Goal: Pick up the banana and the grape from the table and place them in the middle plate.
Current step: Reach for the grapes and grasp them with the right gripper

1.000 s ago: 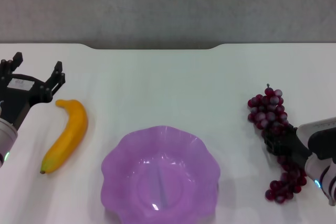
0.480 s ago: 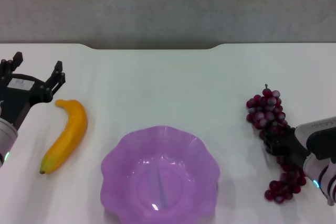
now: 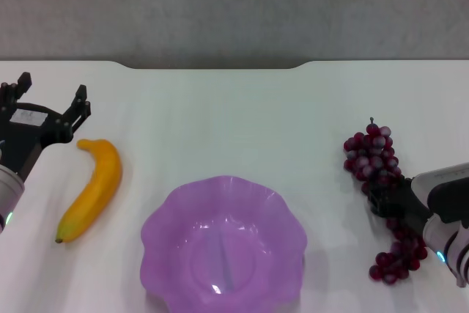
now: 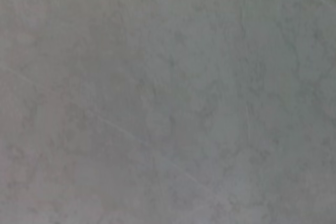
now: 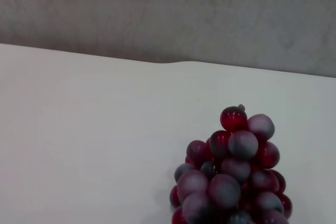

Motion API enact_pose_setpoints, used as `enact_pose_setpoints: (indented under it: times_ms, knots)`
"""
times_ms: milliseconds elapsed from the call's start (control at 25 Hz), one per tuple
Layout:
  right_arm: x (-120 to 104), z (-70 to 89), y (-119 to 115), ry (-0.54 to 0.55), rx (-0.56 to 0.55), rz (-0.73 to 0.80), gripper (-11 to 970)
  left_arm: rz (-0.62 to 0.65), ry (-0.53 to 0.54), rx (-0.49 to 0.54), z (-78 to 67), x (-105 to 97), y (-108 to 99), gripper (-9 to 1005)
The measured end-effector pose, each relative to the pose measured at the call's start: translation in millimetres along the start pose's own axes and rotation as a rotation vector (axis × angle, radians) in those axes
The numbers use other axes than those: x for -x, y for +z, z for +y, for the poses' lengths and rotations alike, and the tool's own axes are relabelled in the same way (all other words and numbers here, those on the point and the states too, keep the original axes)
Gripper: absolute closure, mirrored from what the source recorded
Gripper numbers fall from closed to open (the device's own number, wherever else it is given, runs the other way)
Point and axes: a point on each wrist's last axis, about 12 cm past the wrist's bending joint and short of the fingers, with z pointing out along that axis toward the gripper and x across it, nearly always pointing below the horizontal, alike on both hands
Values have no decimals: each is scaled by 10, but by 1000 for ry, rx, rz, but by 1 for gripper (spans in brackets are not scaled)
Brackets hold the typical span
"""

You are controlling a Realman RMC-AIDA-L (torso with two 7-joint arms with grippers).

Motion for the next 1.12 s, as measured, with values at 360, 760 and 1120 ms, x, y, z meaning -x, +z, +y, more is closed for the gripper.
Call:
enact_pose_setpoints:
  times_ms: [360,760,1120]
  knots:
    - [8,49,-23,16,16,-13,486,7,1,4,14,-22,-16,114]
    - [51,44,-69,19,20,-56,511,11,0,9,29,-32,-29,114]
    - [81,-141,-125,22,-10,-83,598,11,1,11,37,-32,-32,115]
